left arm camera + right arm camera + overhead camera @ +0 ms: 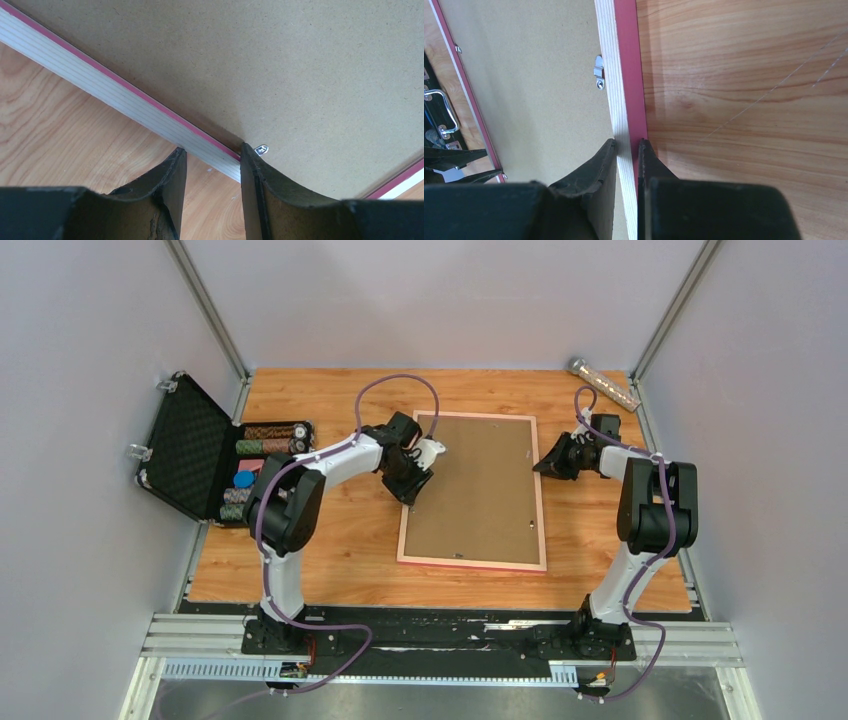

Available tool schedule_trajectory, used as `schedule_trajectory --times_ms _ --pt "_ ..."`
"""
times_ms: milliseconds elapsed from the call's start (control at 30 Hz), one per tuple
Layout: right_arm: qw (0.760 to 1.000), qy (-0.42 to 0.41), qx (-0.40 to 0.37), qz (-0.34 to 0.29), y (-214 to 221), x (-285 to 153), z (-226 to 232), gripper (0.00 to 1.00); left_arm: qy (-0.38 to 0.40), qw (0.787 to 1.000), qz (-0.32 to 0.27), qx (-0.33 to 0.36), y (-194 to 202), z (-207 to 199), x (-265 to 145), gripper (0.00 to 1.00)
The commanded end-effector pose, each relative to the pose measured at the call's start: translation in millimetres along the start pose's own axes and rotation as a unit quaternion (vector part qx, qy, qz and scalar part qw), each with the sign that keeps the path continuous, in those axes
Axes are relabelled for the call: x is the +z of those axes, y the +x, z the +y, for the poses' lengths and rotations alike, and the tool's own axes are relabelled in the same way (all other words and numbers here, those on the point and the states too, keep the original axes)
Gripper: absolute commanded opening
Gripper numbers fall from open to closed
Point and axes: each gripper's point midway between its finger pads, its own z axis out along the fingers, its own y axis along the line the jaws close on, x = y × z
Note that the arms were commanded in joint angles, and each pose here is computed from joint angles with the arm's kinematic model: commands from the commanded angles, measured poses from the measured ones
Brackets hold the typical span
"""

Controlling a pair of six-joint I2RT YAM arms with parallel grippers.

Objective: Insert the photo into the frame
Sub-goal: Install the photo frame at the center of the board.

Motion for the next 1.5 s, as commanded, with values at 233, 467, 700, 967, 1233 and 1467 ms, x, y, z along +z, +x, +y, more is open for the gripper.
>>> schedule_trajectory --times_ms 233,467,700,967,1233,1467 --pt "1.0 0.013 0.0 -0.021 -16 4 -6 0.0 0.035 0.99 0.1 0.095 41 -22 17 0.48" --pt "1.0 0.013 0.001 -0.021 -17 4 -6 0.0 0.02 0.987 0.114 0.112 48 -23 22 0.52" --pt "1.0 0.014 0.001 -0.02 -17 5 -6 0.0 0.012 0.983 0.124 0.138 54 -26 25 0.54" --pt "1.0 0.014 0.002 -0.019 -16 5 -7 0.0 0.016 0.978 0.133 0.162 59 -29 26 0.56" --pt "1.0 0.014 0.002 -0.018 -16 5 -7 0.0 0.01 0.979 0.12 0.162 52 -28 20 0.63" --pt "1.0 0.014 0.001 -0.019 -17 5 -7 0.0 -0.022 0.991 0.062 0.115 15 -17 0 0.79"
